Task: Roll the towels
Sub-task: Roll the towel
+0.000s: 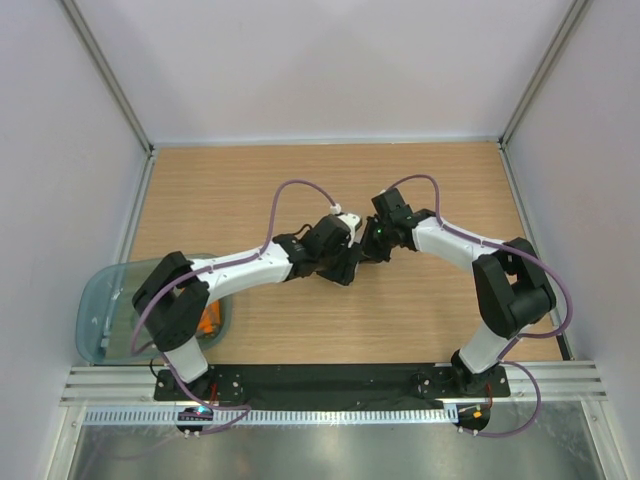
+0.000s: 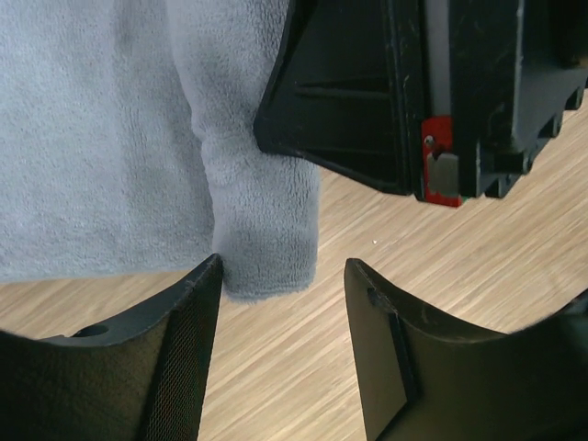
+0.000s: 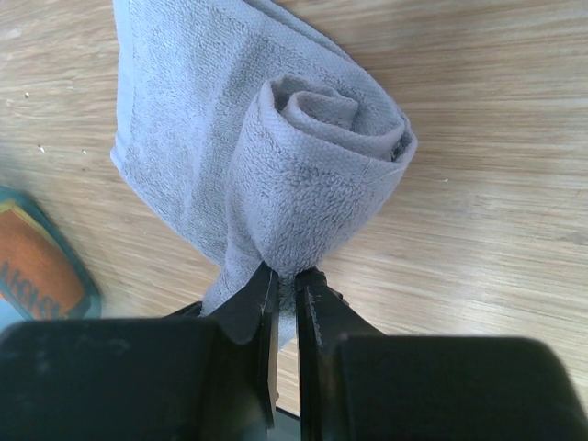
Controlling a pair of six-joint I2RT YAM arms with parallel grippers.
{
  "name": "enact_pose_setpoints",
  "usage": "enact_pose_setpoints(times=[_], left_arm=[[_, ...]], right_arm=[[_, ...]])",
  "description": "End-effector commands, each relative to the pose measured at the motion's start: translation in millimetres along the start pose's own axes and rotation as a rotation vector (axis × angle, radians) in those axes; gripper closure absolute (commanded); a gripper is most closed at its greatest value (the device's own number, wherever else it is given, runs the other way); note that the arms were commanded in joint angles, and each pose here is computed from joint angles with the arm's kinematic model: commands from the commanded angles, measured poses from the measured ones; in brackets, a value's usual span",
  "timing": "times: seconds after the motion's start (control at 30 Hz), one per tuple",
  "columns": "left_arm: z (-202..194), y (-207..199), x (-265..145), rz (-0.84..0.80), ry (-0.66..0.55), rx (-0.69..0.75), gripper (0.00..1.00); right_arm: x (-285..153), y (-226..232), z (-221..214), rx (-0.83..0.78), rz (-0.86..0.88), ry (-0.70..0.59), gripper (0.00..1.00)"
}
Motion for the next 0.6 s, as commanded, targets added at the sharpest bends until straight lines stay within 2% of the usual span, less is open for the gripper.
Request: enact_pose_setpoints(times=[0.0, 0.33, 0.57], left_arm=[[15, -4, 7, -0.004, -0.079, 0.042, 0.43], [7, -8, 17, -0.001, -0.073, 0.100, 0.48], [8, -10, 6, 0.182, -0.136, 0.169, 0.47]], right_arm=[[-3, 10, -3, -0.028, 0.019, 0.032, 0.99], [2, 9, -3, -0.029, 0.007, 0.049, 0.99], [3, 9, -4, -0.033, 0.007, 0.064, 0.99]])
Point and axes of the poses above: each gripper's point midway between its finger pads, its own x axis out along the fingers, its own y axis along the line the jaws close on, z = x × y, the point moved 5 cm from there along -x, back along the fingers, and after that the axes turned 7 degrees about x, right-handed, at the moved point
